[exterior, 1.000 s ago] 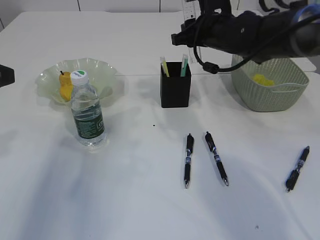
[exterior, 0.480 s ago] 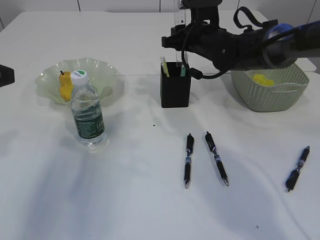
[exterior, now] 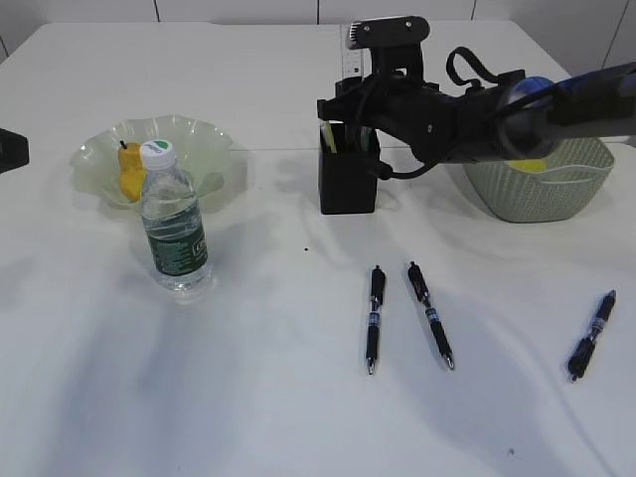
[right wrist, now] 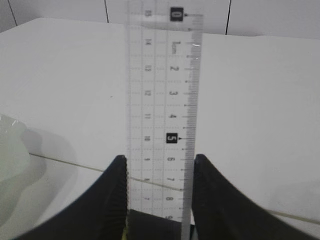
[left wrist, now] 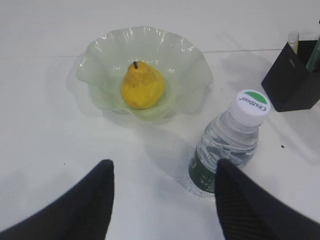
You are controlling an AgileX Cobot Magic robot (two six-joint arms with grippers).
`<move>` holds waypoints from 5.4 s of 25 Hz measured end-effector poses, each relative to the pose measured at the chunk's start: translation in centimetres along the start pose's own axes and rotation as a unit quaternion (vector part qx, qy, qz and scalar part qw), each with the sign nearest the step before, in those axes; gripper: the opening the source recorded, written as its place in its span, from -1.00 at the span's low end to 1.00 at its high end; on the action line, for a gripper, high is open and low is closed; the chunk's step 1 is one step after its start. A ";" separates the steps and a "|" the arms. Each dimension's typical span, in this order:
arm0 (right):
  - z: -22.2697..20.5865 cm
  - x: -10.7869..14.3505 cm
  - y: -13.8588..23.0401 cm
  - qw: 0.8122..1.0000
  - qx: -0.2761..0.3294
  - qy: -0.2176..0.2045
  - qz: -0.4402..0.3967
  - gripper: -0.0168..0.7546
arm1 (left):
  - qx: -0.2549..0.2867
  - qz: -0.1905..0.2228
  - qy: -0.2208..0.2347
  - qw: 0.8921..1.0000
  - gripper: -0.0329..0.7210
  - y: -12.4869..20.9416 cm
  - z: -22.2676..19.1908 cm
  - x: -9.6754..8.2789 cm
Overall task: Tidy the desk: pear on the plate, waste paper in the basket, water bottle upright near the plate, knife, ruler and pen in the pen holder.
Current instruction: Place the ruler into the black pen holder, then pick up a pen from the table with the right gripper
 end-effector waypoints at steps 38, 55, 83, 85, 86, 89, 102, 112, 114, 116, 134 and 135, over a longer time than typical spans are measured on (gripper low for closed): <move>-0.1 0.2 0.9 1.000 0.023 -0.008 0.010 -0.08 | 0.003 -0.001 0.000 1.000 0.27 0.1 -0.2 0.0; 11.3 1.6 -5.8 0.966 0.244 -0.062 0.060 -0.07 | 0.002 -0.001 0.000 1.000 0.27 0.1 -0.2 0.0; 18.5 0.3 -4.7 0.910 0.412 -0.029 0.046 -0.06 | 0.037 -0.001 -0.003 0.999 0.27 1.2 -0.1 0.1; 18.5 0.3 -4.7 0.910 0.412 -0.029 0.046 -0.06 | 0.037 -0.001 -0.003 0.999 0.27 1.2 -0.1 0.1; 18.5 0.3 -4.7 0.910 0.412 -0.029 0.046 -0.06 | 0.037 -0.001 -0.003 0.999 0.27 1.2 -0.1 0.1; 18.5 0.3 -4.6 0.909 0.414 -0.029 0.045 -0.06 | 0.037 0.000 -0.003 0.999 0.27 1.2 -0.1 0.1; 19.2 0.3 -4.1 0.898 0.437 -0.029 0.043 -0.06 | 0.037 0.017 0.000 0.999 0.27 1.2 -0.1 0.0; 19.3 0.4 -4.0 0.897 0.441 -0.025 0.028 -0.06 | 0.037 0.020 0.001 0.999 0.27 1.2 -0.1 0.0; 19.4 0.4 -4.0 0.896 0.444 -0.019 0.017 -0.06 | 0.037 0.021 0.001 0.999 0.27 1.2 -0.1 0.0; 19.3 0.3 -3.5 0.891 0.453 -0.012 0.009 -0.06 | 0.037 0.021 0.001 0.999 0.27 1.2 -0.1 0.0; 15.3 -0.9 8.2 0.805 0.591 0.045 -0.008 -0.04 | 0.037 0.022 0.001 0.999 0.27 1.2 -0.1 -0.1; 15.2 -0.9 8.5 0.804 0.593 0.045 -0.008 -0.03 | 0.037 0.022 0.001 0.999 0.27 1.2 -0.1 -0.1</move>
Point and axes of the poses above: a point on each arm's last joint axis where the gripper is mounted, z pointing back along that axis away from the gripper, x along the wrist's bending axis when the last joint is at zero, y = z × x, the point moved 7 cm from there along -z, pointing out along that axis toward the gripper, and after that the axes turned 3 degrees about -z, right-handed, at the moved point
